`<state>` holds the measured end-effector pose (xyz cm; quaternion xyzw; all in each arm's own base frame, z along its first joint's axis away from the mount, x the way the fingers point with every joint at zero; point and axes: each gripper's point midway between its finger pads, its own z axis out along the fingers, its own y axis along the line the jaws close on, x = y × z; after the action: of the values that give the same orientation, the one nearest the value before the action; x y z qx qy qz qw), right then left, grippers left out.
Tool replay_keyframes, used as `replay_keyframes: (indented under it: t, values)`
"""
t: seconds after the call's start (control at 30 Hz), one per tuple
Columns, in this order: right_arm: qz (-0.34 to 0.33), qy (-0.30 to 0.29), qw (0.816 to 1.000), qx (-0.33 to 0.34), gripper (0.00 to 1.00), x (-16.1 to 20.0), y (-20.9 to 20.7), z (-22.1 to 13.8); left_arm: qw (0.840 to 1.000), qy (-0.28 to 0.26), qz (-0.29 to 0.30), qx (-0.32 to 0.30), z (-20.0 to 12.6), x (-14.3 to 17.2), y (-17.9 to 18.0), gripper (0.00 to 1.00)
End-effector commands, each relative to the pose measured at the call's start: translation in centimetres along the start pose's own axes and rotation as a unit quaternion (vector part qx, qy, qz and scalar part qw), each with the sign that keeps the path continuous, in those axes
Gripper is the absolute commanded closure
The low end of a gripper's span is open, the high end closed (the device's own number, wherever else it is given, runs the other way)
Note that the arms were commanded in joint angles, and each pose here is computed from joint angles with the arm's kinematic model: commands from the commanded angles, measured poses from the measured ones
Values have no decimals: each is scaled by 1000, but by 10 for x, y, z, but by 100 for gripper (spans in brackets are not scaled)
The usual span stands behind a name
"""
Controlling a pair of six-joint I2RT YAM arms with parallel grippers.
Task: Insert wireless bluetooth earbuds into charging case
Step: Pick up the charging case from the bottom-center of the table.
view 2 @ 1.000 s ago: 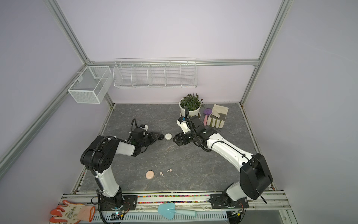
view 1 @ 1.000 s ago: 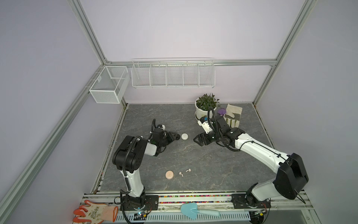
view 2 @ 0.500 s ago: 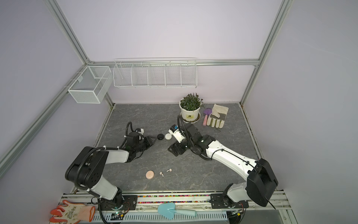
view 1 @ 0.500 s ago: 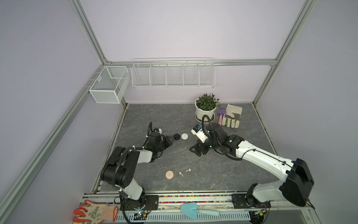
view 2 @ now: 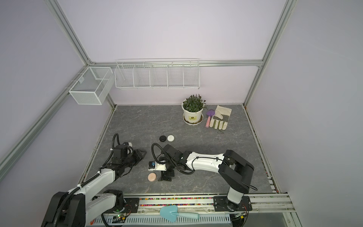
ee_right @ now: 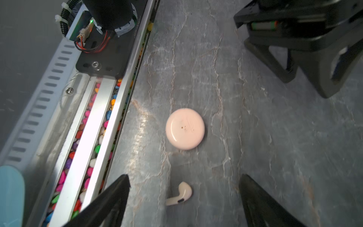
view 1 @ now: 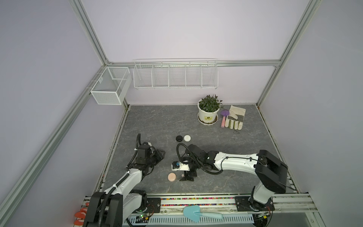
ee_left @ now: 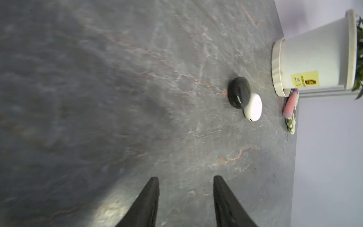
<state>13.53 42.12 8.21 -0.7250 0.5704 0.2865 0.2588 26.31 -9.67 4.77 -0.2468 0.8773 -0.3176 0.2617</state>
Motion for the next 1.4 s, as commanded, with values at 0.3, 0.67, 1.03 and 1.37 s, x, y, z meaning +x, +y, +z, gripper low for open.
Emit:
replay_keyframes:
  t: [0.3, 0.67, 1.03, 1.37]
  values:
    - [-64, -29, 993, -97, 17, -14, 11, 37, 998, 41, -54, -3, 2, 8, 10, 51]
    - [-45, -11, 996, -81, 20, 2, 5, 53, 996, 73, -48, -5, 11, 10, 6, 47]
    - [-45, 3, 997, -65, 21, 10, -2, 62, 995, 71, -62, -39, 11, 7, 16, 47]
    - [-21, 5, 997, -78, 30, 15, 1, 73, 995, 71, -63, -36, 13, 8, 17, 47]
